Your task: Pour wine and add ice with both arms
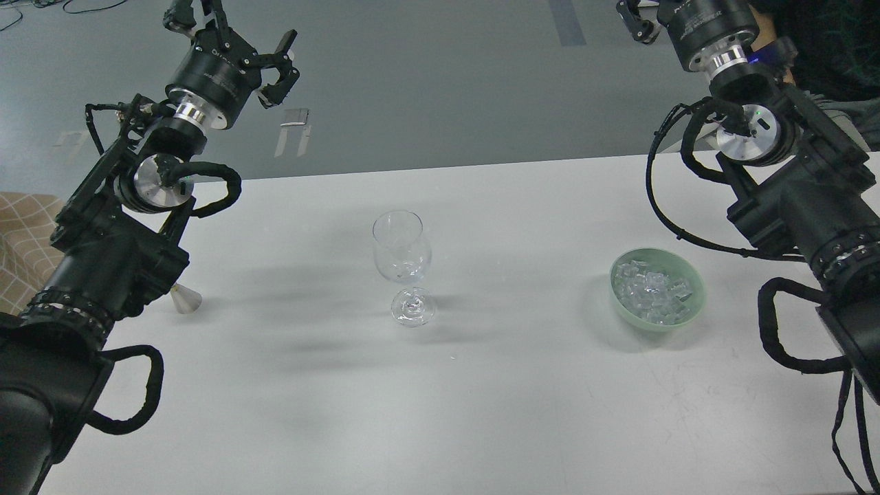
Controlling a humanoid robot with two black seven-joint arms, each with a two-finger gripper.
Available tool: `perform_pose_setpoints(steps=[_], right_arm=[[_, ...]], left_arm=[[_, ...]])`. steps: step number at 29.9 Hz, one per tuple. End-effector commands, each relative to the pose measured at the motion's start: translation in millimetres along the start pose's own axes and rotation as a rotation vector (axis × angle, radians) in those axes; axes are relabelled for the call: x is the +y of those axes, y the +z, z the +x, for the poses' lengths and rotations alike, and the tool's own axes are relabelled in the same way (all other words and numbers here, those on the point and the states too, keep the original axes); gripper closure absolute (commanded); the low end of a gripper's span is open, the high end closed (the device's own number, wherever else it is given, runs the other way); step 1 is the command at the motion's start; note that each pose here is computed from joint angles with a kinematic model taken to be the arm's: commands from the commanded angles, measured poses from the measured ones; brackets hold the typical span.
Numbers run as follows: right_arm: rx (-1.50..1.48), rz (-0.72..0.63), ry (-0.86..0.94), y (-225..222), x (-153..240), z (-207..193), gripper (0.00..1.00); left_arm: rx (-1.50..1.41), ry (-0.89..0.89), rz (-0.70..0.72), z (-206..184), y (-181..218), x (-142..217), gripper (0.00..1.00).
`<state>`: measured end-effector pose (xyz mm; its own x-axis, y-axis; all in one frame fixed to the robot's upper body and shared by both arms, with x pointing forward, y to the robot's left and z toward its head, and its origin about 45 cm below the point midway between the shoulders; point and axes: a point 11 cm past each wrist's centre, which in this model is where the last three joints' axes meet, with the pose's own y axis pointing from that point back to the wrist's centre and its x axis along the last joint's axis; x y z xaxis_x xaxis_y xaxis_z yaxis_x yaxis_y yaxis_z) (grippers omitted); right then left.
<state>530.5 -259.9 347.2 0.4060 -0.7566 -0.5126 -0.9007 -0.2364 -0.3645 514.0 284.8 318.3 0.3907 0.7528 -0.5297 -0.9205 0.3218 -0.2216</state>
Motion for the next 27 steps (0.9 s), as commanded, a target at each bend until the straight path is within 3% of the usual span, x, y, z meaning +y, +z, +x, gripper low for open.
perform_pose_setpoints(steps=[1,27], right_arm=[[0.017,-0.008,-0.013,-0.1,-3.0,-4.0,0.0],[-0.018,-0.012,-0.022,15.7,-11.3,-20.5,0.0]], left_arm=[[0.039,-0.012,-0.014,-4.3,-0.7,-1.5,0.02],[0.08,-0.052,-0.037,-20.6,-8.7,-5.9,0.02]])
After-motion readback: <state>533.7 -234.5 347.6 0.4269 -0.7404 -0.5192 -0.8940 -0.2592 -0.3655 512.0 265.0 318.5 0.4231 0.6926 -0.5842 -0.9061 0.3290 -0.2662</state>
